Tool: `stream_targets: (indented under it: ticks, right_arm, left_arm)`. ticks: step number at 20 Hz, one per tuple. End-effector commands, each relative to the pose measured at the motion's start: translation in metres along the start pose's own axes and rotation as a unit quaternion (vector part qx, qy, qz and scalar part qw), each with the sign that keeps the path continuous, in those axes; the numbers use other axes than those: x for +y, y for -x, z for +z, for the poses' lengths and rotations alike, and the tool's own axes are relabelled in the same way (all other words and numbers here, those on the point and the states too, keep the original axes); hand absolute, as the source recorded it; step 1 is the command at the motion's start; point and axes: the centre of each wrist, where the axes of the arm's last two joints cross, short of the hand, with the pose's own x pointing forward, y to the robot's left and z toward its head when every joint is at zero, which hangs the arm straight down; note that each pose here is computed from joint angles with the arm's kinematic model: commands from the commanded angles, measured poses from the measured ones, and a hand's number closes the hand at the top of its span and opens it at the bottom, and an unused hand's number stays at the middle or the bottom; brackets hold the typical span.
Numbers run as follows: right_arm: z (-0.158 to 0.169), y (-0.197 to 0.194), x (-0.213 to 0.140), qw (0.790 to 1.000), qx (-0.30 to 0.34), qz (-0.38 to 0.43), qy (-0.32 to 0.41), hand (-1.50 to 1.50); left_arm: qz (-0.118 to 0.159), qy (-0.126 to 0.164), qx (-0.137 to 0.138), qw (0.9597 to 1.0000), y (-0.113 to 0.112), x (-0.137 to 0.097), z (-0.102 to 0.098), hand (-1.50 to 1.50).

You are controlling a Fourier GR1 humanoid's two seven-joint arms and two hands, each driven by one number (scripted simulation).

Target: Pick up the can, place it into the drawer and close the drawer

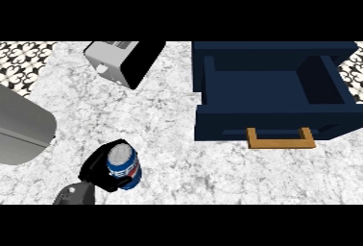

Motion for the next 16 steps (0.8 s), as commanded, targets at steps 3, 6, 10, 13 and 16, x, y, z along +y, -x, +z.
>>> stream_targets:
  ticks: [3,6,10,13,16]
  right_arm:
    - [0.013,-0.004,0.004,1.000,-0.004,0.002,0.002,-1.50]
    - [0.004,-0.002,-0.004,1.000,0.000,-0.003,0.014,-1.50]
    - [0.008,-0.001,-0.001,1.000,0.000,-0.007,0.008,-1.50]
    - [0.002,-0.003,0.004,1.000,-0.013,-0.010,0.006,-1.50]
    - [0.001,-0.001,-0.005,1.000,0.004,-0.005,0.006,-1.50]
  left_arm:
    - [-0.001,0.056,-0.026,0.9981,-0.022,-0.011,-0.011,1.50]
    - [0.035,-0.098,-0.089,0.9906,-0.018,-0.006,-0.012,1.50]
    - [0.053,-0.237,-0.148,0.9586,-0.040,-0.008,-0.037,1.50]
    - [0.051,-0.219,-0.177,0.9583,-0.065,-0.023,-0.051,1.50]
    - [0.037,-0.220,-0.180,0.9579,-0.094,-0.033,-0.061,1.50]
